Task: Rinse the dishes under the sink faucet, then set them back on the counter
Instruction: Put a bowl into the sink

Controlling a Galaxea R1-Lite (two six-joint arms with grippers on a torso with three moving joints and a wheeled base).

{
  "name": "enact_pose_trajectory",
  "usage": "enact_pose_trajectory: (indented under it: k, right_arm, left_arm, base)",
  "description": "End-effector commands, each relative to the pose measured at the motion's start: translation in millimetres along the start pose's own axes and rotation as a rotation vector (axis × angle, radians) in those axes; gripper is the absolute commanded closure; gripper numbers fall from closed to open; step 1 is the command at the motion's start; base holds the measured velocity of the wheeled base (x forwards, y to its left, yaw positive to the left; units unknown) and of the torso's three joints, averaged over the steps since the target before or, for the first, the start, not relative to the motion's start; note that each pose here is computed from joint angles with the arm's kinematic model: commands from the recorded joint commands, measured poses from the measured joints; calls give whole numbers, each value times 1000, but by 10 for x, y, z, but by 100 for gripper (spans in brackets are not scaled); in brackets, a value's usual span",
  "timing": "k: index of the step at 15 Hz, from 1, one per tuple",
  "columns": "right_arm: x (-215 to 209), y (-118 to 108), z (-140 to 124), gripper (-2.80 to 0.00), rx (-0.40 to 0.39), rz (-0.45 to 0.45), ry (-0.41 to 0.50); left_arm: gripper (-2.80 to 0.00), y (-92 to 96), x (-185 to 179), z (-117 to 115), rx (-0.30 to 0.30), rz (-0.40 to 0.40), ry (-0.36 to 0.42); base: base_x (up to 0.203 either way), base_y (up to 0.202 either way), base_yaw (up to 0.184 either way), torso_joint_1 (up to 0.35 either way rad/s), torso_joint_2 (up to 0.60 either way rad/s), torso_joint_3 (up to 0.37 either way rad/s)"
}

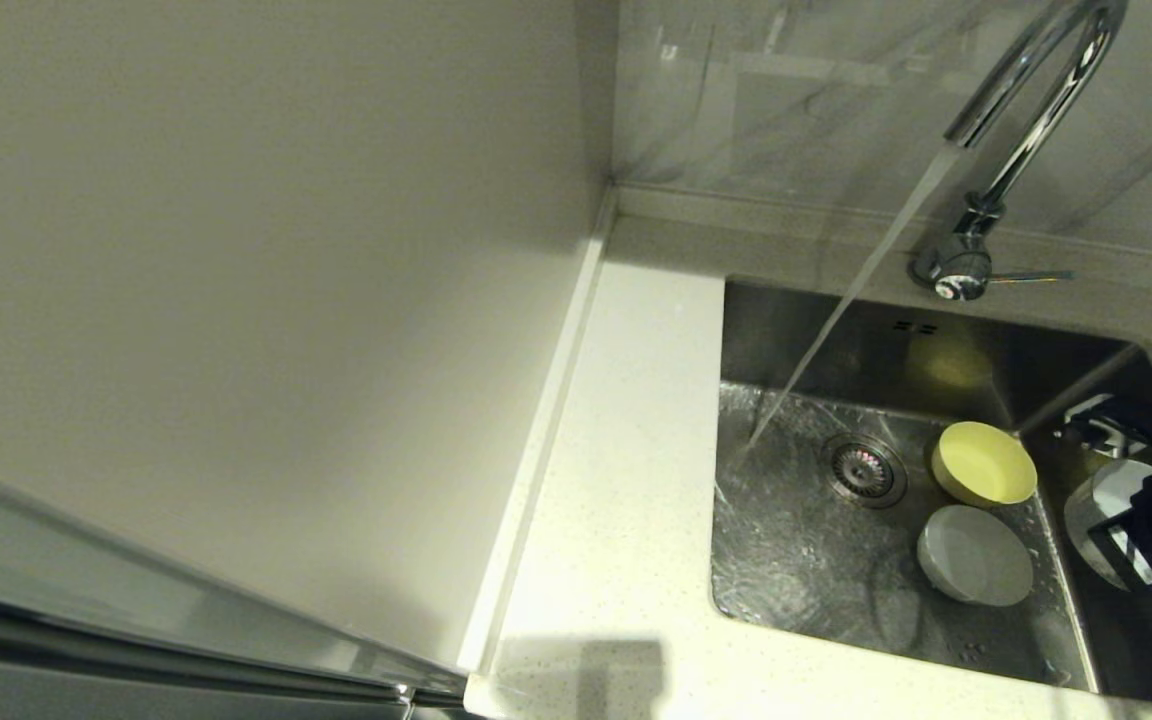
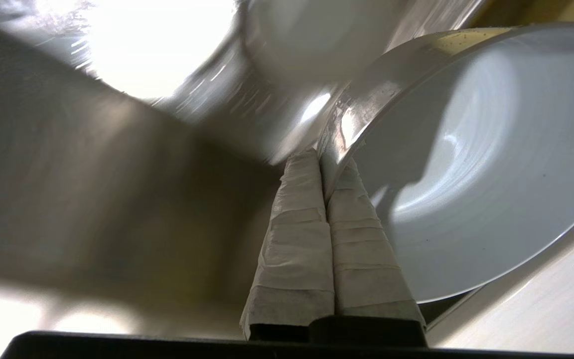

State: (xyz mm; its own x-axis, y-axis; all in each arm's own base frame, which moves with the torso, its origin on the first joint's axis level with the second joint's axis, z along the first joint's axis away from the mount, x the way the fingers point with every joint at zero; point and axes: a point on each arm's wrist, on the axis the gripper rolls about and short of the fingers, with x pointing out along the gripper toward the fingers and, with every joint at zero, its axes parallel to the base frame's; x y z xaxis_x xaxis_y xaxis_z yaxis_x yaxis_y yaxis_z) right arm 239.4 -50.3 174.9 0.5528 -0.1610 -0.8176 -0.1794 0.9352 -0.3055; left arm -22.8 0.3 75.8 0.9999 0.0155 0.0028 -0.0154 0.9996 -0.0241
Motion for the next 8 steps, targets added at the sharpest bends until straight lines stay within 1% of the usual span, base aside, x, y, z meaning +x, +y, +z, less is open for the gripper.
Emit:
enact_pose_trajectory:
  k: [1, 2, 3, 4, 5, 8]
  right_arm:
    - [138, 5, 20, 0, -105, -72, -116]
    - [205, 16, 12, 0, -146, -95, -156]
    - [289, 31, 13, 0, -207, -100, -192]
    - [363, 58, 31, 0, -241, -84, -222]
    - [424, 102, 61, 0, -261, -73, -244]
    - [619, 211, 110, 0, -293, -47, -248]
  left_arm:
    - [0, 0, -2, 0, -1, 0, -3]
    - [0, 0, -2, 0, -1, -2, -3]
    - [0, 0, -2, 0, -1, 1, -3]
    - [0, 0, -2, 0, -1, 0, -3]
    - [0, 0, -2, 0, -1, -2, -3]
    - [0, 0, -2, 0, -1, 0, -3]
  base:
    - [0, 0, 0, 0, 0, 0]
    - [0, 0, 0, 0, 0, 0]
    - [0, 0, 0, 0, 0, 0]
    - [0, 0, 0, 0, 0, 0]
    - [0, 0, 0, 0, 0, 0]
    - [0, 0, 0, 0, 0, 0]
